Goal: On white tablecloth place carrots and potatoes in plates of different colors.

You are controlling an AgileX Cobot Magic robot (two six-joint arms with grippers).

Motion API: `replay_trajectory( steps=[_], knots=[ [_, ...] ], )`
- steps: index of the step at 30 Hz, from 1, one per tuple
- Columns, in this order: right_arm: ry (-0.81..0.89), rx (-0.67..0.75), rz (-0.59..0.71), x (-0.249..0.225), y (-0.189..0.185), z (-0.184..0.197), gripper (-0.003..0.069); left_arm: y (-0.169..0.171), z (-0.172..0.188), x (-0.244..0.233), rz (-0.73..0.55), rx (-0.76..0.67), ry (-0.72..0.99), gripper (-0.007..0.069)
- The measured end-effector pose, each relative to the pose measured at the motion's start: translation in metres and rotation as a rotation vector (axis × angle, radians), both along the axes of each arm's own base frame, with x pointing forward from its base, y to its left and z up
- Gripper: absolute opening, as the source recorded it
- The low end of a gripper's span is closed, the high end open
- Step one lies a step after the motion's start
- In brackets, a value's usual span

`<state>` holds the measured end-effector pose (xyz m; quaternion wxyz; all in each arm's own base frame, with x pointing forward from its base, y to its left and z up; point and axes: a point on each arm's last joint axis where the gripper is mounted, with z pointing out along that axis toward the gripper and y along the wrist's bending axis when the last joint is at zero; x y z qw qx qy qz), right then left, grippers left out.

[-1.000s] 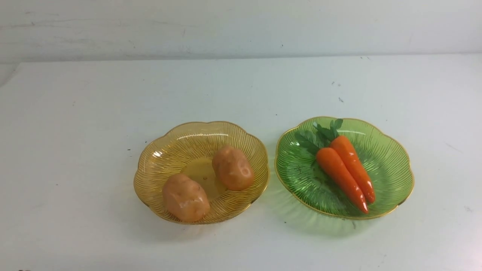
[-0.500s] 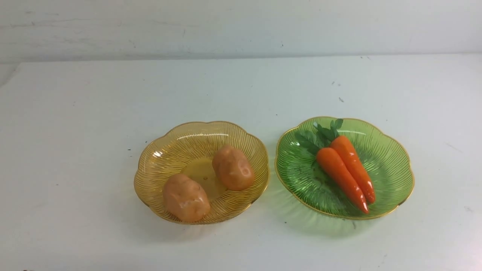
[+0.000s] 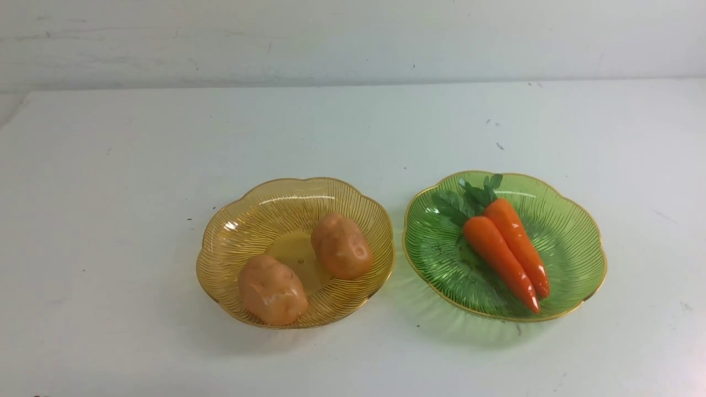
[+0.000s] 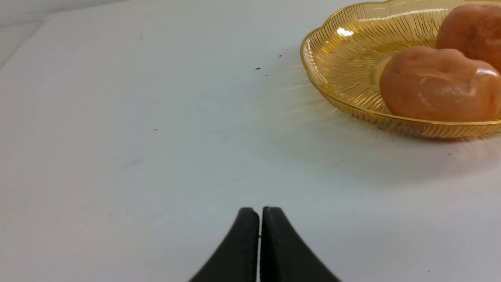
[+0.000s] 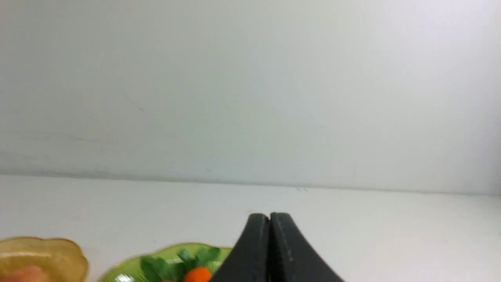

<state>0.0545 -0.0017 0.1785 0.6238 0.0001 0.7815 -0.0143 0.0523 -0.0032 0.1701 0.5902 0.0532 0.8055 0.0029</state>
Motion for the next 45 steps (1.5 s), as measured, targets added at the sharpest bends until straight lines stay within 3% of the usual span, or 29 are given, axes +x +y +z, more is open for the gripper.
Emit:
replay_trajectory(
  steps=[45],
  knots=[
    [0.003, 0.019, -0.005, -0.0001, -0.0001, -0.0003, -0.0015, 0.0000, 0.0000, 0.0000, 0.000, 0.000, 0.000, -0.0003]
  ],
)
